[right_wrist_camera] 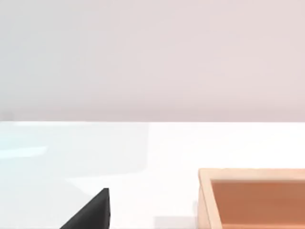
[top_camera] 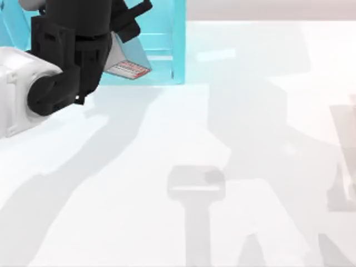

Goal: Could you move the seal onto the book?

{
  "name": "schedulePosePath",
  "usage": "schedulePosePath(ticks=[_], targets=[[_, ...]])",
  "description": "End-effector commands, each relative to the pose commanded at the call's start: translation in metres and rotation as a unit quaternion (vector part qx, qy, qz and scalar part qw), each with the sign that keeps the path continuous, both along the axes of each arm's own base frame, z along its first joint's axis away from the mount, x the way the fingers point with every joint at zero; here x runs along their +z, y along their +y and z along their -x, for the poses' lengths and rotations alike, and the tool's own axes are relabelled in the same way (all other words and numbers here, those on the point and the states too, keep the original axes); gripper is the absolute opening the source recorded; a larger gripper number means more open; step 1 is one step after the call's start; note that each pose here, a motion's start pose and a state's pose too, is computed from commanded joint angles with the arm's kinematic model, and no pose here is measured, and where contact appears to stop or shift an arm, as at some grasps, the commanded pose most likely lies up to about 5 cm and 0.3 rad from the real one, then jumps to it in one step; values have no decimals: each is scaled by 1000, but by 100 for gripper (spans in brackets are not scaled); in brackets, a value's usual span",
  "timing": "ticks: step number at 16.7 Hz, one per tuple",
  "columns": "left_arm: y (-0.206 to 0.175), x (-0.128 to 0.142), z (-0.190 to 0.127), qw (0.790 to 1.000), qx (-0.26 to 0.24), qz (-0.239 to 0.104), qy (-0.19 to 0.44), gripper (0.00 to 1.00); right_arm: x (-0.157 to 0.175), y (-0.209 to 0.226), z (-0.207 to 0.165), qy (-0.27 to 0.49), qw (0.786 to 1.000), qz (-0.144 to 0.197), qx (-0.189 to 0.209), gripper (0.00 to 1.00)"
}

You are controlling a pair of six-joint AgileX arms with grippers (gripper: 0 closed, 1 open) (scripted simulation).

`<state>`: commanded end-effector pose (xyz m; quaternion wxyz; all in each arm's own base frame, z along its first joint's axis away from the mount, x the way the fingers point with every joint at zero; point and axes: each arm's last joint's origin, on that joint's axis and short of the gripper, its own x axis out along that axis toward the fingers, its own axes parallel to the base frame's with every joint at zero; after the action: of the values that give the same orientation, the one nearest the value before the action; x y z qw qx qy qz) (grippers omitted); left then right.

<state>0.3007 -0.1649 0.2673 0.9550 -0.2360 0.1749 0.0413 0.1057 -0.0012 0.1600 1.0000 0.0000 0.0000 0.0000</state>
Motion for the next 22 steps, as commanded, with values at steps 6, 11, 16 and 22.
schedulePosePath(ticks=[6, 11, 16, 22], targets=[[-102, -42, 3, 975, 126, 176, 42, 0, 0, 0, 0, 0, 1000, 0, 0, 100], [-180, -85, 29, 933, 215, 290, 4, 0, 0, 0, 0, 0, 1000, 0, 0, 100], [-235, -118, 62, 883, 253, 389, -64, 0, 0, 0, 0, 0, 1000, 0, 0, 100], [-262, -134, 83, 847, 258, 452, -109, 0, 0, 0, 0, 0, 1000, 0, 0, 100]])
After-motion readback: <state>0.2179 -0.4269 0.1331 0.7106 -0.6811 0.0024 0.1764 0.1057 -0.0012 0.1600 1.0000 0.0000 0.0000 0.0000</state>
